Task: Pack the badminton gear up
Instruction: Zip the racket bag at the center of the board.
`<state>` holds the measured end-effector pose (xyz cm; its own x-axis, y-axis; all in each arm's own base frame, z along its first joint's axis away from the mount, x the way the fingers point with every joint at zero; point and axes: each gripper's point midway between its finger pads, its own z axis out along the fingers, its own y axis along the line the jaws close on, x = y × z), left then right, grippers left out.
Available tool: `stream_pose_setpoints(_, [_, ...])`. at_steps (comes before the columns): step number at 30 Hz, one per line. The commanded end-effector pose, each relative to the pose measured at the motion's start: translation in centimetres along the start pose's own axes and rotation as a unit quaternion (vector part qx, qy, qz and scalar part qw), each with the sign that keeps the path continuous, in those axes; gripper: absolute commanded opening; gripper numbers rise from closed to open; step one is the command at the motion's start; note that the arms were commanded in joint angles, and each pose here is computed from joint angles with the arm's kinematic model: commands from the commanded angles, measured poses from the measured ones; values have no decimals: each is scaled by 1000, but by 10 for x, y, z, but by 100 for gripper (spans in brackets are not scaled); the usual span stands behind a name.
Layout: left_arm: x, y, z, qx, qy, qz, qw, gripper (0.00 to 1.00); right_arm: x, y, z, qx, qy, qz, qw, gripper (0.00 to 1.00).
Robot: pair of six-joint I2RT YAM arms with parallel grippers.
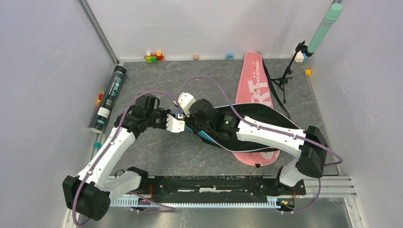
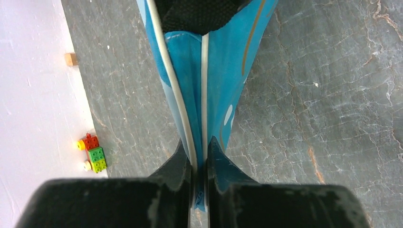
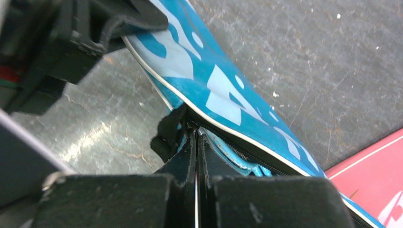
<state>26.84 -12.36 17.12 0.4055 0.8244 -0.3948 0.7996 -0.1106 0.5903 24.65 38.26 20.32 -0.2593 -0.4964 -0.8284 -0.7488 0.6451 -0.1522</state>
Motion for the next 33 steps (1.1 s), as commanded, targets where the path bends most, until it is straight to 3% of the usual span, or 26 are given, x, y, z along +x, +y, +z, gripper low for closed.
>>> stream_pose_setpoints(1, [28,-11,-15,15,86,26,996,2,101,-55,-21,68,184,-31,980,0])
stream_pose_setpoints(6, [32,-10,-18,12,99,21,995,2,122,-63,-32,67,181,-5,981,0])
stream_pose_setpoints(10, [34,-9,-20,10,106,22,994,2,137,-102,-48,158,182,18,970,0])
stream_pose_setpoints(14, [38,-6,-21,3,117,16,993,2,167,-150,-73,253,201,49,945,0])
stream_pose_setpoints(18, [39,-6,-23,1,118,8,993,2,215,-219,-133,414,259,81,869,0])
stream_pose_setpoints(21, [40,-4,-24,-2,120,3,993,2,240,-252,-163,467,274,116,833,0])
stream_pose_setpoints(23, [41,-2,-24,-4,122,0,993,2,259,-274,-190,518,294,135,792,0])
stream_pose_setpoints(28, [48,1,-24,-2,132,-9,991,2,311,-318,-240,587,345,194,706,0])
stream_pose_setpoints(31, [49,1,-23,4,131,-13,991,2,347,-347,-252,597,359,240,676,0])
stream_pose_setpoints(33, [51,2,-23,6,131,-14,991,2,367,-363,-267,612,393,241,643,0])
